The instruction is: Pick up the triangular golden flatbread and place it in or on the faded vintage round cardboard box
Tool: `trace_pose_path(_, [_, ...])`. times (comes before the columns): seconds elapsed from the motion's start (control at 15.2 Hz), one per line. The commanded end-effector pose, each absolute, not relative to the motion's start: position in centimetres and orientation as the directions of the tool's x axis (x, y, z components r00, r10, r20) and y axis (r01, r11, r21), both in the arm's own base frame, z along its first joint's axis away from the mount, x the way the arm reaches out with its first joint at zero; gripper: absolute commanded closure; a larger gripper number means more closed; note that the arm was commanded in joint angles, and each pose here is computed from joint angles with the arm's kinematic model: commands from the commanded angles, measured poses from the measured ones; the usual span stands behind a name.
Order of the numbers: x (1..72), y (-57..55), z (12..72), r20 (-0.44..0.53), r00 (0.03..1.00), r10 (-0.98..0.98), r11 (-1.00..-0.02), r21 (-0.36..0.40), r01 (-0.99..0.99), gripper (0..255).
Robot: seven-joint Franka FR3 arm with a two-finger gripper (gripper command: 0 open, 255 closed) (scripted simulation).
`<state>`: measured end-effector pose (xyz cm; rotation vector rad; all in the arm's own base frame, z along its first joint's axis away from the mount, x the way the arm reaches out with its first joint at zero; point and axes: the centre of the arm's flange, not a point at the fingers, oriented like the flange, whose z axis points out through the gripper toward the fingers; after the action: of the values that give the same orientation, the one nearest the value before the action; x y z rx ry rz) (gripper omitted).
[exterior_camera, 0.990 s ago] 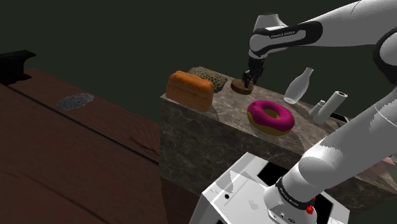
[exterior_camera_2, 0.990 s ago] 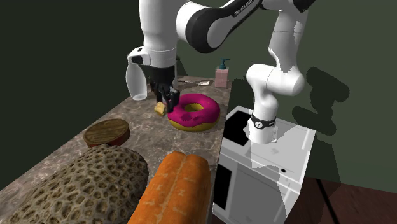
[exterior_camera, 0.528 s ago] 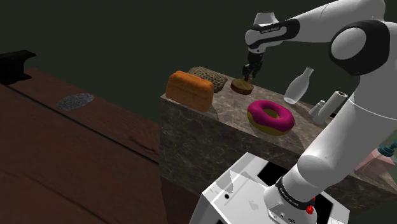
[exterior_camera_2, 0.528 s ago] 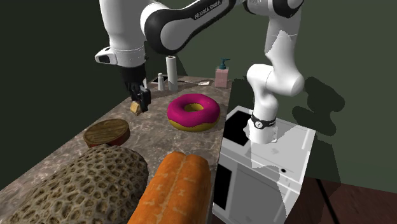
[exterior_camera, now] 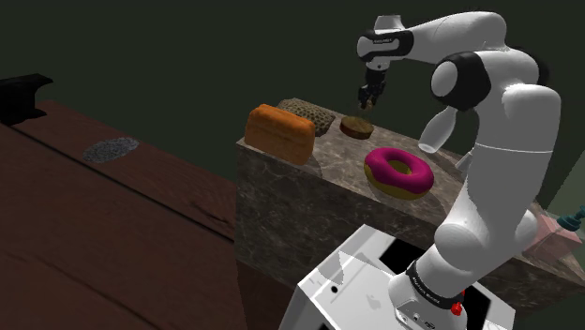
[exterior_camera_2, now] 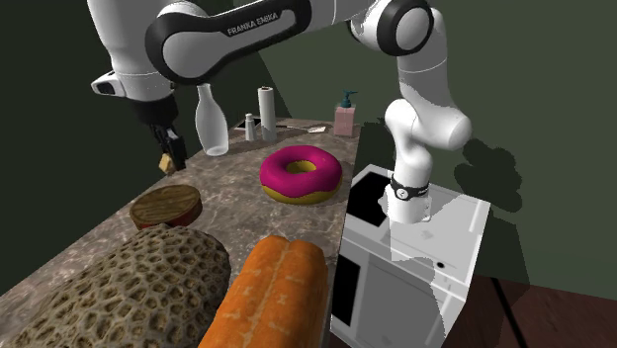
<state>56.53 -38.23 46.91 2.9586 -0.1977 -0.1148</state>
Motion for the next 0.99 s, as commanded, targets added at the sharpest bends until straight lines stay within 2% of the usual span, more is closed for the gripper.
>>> trace_pose_path(0.0, [58.0,-40.7,47.1,-0.065,0.989,-0.137,-0.976,0.178,-0.123,255])
trace_pose_path(0.92, [58.8,-42.0,40.8,-0.065,0.989,-0.137,-0.976,0.178,-0.123,255])
